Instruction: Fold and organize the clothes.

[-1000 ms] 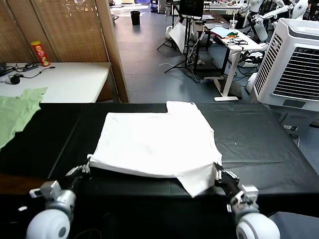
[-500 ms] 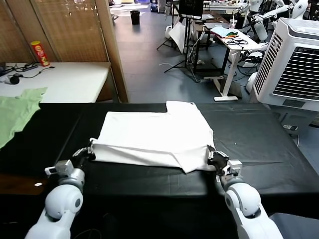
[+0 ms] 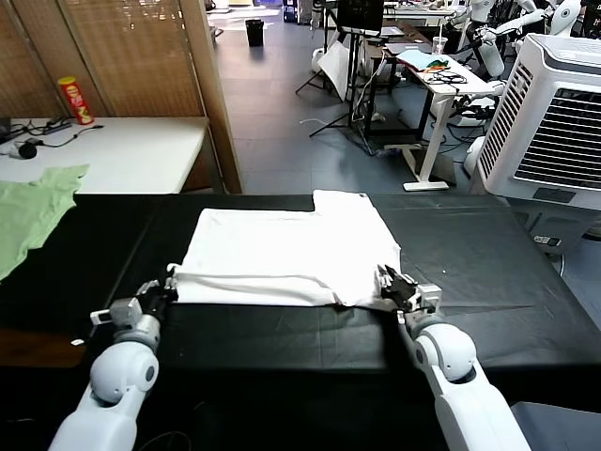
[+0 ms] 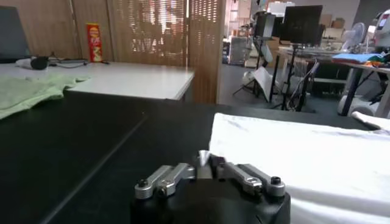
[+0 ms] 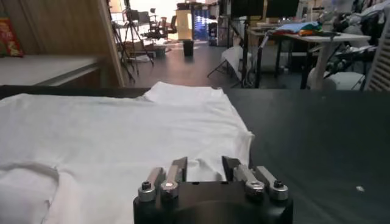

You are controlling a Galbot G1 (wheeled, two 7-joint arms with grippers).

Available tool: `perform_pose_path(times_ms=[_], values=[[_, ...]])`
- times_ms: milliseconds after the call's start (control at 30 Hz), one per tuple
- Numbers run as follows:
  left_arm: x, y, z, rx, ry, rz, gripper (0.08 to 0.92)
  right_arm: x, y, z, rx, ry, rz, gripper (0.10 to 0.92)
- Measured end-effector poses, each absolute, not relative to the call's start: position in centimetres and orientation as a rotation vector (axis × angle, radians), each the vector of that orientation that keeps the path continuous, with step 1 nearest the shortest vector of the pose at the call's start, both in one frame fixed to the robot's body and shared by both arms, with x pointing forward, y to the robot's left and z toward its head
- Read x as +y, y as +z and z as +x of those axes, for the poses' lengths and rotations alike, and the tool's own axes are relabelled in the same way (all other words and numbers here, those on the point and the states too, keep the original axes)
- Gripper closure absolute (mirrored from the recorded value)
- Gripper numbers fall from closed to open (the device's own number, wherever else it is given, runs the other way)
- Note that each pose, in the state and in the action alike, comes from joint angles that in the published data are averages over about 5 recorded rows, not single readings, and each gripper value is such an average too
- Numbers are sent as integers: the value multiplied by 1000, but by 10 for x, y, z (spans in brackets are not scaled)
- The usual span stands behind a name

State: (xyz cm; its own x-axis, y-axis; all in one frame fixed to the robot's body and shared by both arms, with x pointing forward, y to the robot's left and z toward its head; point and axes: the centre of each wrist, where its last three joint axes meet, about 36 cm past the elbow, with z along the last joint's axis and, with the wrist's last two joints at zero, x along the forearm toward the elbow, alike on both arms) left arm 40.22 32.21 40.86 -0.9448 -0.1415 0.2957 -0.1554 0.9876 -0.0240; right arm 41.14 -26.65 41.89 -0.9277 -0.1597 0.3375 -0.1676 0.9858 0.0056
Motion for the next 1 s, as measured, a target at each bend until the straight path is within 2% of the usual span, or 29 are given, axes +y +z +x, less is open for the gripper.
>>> perform_pose_path(times_ms=[100,167,267,467,600,733,1000], values=[[324,409,394,-2820,69,186,241,-269,422,393,-2782,55,245,225],[324,408,388,-2800,88,156,211,-270,420,383,-2770,61,248,230],[324,405,380,-2765,121,108,203,-270,413,369,-2744,56,250,290],[328,396,378,-2723,163,98,201,-266,401,356,-2706,34,259,504],[332,391,381,-2707,177,107,214,-264,397,355,-2696,23,258,722],[335,388,382,-2696,194,112,328,-265,395,357,-2691,22,252,882],[337,386,380,-2669,195,105,762,-273,408,364,-2688,-3,214,899]])
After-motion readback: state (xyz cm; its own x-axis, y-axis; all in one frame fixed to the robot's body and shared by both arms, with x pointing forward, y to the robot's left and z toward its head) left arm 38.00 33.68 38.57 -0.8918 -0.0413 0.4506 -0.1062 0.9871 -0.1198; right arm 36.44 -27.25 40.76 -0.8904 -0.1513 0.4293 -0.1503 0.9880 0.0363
